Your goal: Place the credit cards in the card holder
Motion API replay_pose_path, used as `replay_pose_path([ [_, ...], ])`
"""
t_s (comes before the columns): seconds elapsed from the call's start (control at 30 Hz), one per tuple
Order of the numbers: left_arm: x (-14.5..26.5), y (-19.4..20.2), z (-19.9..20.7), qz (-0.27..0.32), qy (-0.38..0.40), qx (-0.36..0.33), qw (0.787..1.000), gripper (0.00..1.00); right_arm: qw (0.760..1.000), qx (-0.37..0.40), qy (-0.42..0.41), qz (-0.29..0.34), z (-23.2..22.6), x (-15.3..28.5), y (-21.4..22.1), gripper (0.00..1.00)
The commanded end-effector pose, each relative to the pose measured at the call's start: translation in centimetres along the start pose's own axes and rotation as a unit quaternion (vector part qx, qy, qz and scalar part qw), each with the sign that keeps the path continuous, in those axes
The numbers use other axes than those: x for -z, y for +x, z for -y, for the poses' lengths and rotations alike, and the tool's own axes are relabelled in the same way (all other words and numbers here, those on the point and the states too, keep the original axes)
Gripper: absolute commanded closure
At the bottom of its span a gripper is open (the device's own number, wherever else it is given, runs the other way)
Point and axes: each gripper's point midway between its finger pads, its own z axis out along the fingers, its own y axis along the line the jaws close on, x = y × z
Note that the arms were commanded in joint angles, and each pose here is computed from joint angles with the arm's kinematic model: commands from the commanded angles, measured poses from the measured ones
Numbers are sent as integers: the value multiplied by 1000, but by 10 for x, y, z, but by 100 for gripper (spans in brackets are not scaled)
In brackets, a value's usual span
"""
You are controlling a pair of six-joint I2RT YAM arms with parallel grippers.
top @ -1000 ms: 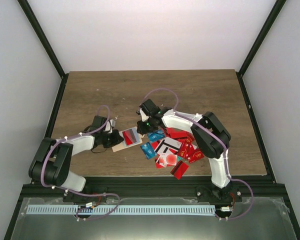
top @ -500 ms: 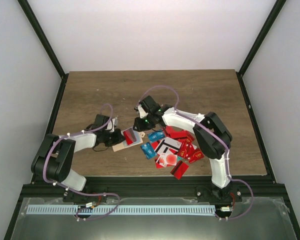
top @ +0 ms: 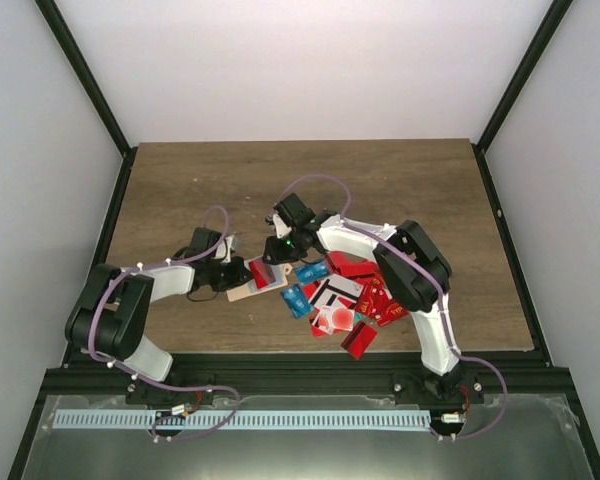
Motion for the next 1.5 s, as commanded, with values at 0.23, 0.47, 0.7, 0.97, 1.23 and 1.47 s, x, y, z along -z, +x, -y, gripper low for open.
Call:
replay_pose_path([
  [0.23,-10,9,-10,-18,-18,-4,1000,96,1000,-2,12,8,5,4,-4,69],
  [0.47,-10,11,-11,-18,-22,-4,1000,96,1000,-2,25,14,9,8,-4,62],
  [0.7,-10,12,-12,-20,-24,-4,1000,96,1000,-3,18,8,8,8,1,62],
  [0.97,-10,12,-12,-20,-25,-4,999,96,1000,-2,-5,9,0,10,2,64],
  [1.23,-11,12,-11,-19,-26,-6,999,96,1000,9,-7,16,-9,16,-1,67],
  [1.47,-11,12,-10,-19,-25,-6,999,96,1000,20,-19,9,-21,14,2,68],
])
